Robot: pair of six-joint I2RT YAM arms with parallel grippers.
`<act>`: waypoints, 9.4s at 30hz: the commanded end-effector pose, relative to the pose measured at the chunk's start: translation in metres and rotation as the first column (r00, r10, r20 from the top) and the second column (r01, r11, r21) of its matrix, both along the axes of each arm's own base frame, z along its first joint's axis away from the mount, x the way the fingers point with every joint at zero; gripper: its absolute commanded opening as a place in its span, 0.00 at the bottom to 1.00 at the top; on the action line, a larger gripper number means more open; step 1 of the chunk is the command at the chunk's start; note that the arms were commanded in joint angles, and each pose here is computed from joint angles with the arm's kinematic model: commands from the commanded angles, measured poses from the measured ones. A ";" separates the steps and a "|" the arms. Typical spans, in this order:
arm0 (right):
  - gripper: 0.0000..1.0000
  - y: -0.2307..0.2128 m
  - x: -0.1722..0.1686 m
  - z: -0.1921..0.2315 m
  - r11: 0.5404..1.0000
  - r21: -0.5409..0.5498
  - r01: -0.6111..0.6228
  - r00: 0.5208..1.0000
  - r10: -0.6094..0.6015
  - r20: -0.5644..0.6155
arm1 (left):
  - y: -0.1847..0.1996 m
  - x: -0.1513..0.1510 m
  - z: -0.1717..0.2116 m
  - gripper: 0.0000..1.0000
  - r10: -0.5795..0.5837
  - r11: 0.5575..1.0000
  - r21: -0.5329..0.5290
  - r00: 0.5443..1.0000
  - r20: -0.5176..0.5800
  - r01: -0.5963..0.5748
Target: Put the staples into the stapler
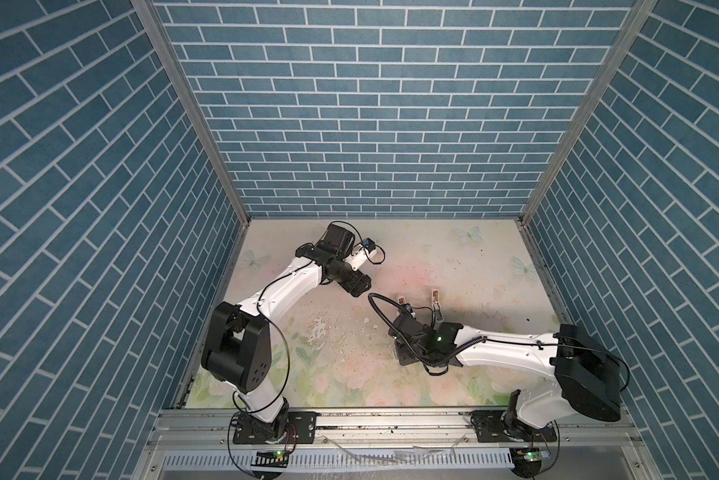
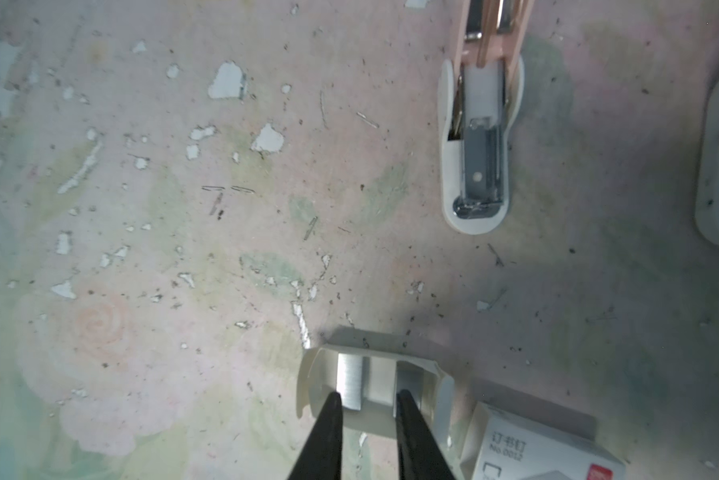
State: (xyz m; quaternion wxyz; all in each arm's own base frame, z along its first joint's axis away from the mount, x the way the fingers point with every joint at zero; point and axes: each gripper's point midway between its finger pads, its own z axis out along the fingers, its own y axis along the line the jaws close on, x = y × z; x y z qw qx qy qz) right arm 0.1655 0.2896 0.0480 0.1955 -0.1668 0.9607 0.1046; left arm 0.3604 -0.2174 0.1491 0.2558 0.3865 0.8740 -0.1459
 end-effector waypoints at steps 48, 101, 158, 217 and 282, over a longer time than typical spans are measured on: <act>0.23 0.023 -0.005 -0.028 1.000 -0.023 0.007 0.997 -0.009 -0.071 | -0.005 0.002 0.001 0.82 0.002 1.000 -0.026 0.999 -0.038 -0.003; 0.07 0.020 0.035 0.038 0.993 0.121 0.002 0.993 -0.016 0.117 | 0.000 0.005 0.025 0.81 0.005 0.999 -0.050 1.000 0.011 -0.004; 0.08 -0.008 0.108 0.002 0.986 0.164 -0.003 0.984 -0.026 0.174 | 0.006 0.001 0.017 0.81 -0.017 0.995 -0.094 1.000 -0.017 0.015; 0.10 -0.012 0.107 -0.017 0.994 0.111 0.004 0.990 -0.020 0.141 | 0.007 0.000 0.013 0.81 -0.014 0.995 -0.101 0.999 -0.031 0.011; 0.19 -0.017 0.099 -0.016 0.999 0.038 -0.005 0.988 -0.001 0.156 | 0.007 -0.001 0.015 0.81 -0.017 0.994 -0.108 0.999 -0.032 0.013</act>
